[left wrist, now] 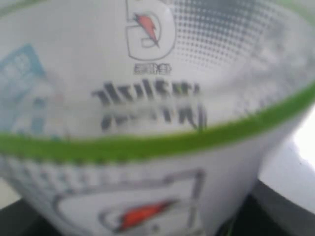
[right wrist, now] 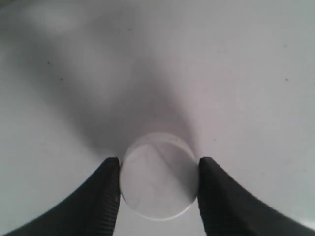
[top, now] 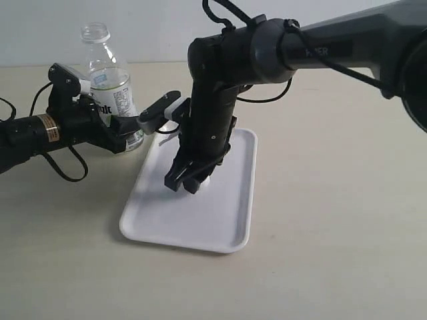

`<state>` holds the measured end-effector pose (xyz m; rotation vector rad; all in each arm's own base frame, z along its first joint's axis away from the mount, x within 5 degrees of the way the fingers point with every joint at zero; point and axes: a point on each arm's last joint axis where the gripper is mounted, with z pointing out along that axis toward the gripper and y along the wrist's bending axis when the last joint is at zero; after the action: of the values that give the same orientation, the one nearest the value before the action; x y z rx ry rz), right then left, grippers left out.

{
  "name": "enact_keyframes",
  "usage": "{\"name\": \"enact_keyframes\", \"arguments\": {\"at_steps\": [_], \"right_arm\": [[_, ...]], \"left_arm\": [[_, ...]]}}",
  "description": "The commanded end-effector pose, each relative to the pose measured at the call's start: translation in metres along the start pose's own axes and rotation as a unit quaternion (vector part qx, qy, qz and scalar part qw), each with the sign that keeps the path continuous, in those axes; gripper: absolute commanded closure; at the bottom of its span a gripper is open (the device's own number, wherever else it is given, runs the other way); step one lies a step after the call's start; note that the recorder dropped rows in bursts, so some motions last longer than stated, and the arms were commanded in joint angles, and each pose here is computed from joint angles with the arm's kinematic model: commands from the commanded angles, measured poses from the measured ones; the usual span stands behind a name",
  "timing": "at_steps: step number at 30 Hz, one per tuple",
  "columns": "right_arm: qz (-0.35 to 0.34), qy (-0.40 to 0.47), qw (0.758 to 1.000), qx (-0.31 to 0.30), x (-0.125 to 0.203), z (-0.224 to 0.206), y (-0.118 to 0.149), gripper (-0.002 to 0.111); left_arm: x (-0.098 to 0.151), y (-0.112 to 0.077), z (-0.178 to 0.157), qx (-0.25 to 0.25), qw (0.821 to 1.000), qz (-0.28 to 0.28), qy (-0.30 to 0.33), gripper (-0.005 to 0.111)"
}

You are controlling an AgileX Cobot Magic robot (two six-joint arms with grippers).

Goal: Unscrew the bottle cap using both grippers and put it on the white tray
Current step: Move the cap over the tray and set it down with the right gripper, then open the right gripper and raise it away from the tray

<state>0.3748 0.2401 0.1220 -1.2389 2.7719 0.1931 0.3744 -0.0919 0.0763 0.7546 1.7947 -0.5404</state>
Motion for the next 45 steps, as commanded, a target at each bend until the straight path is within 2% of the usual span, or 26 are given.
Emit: {"name": "enact_keyframes", "arguments": {"at_steps": [1, 8, 10, 17, 23, 26, 31, 33, 35, 45], "right_arm": [[0.005, 0.003, 1.000, -0.005, 0.001, 0.006, 0.000, 0.088], [0.011, -0.004, 1.000, -0.012, -0.001, 0.005, 0.001, 0.043], [0.015, -0.008, 1.000, -0.016, -0.001, 0.004, 0.002, 0.036], [0.017, -0.026, 0.999, -0.019, -0.003, -0.017, 0.006, 0.035], [0.006, -0.059, 0.998, -0.013, -0.004, -0.058, 0.011, 0.042], [0.006, -0.087, 0.996, -0.005, -0.004, -0.081, 0.013, 0.041], [0.005, -0.125, 0.992, 0.005, -0.002, -0.116, 0.018, 0.035], [0.004, -0.137, 0.991, 0.008, 0.000, -0.127, 0.020, 0.034], [0.003, -0.146, 0.989, 0.010, 0.001, -0.136, 0.021, 0.034], [-0.003, -0.183, 0.983, 0.018, 0.016, -0.187, 0.033, 0.034]], "left_arm": [[-0.010, 0.000, -0.001, -0.003, 0.999, -0.006, -0.032, 0.107], [-0.010, 0.000, -0.001, -0.003, 0.999, -0.006, -0.032, 0.107], [-0.010, 0.000, -0.001, -0.003, 0.999, -0.006, -0.032, 0.107], [-0.010, 0.000, -0.001, -0.003, 0.999, -0.006, -0.031, 0.107], [-0.010, 0.001, -0.001, -0.006, 0.999, -0.002, -0.032, 0.104], [-0.010, 0.001, -0.001, -0.006, 0.999, -0.002, -0.032, 0.083], [-0.007, 0.002, -0.001, -0.012, 1.000, -0.004, -0.019, 0.021], [-0.008, 0.002, -0.001, -0.013, 1.000, -0.005, -0.019, 0.006], [-0.007, 0.001, -0.001, -0.007, 1.000, 0.000, -0.017, 0.003], [-0.014, -0.009, -0.026, -0.013, 1.000, 0.011, 0.016, 0.003]]}}
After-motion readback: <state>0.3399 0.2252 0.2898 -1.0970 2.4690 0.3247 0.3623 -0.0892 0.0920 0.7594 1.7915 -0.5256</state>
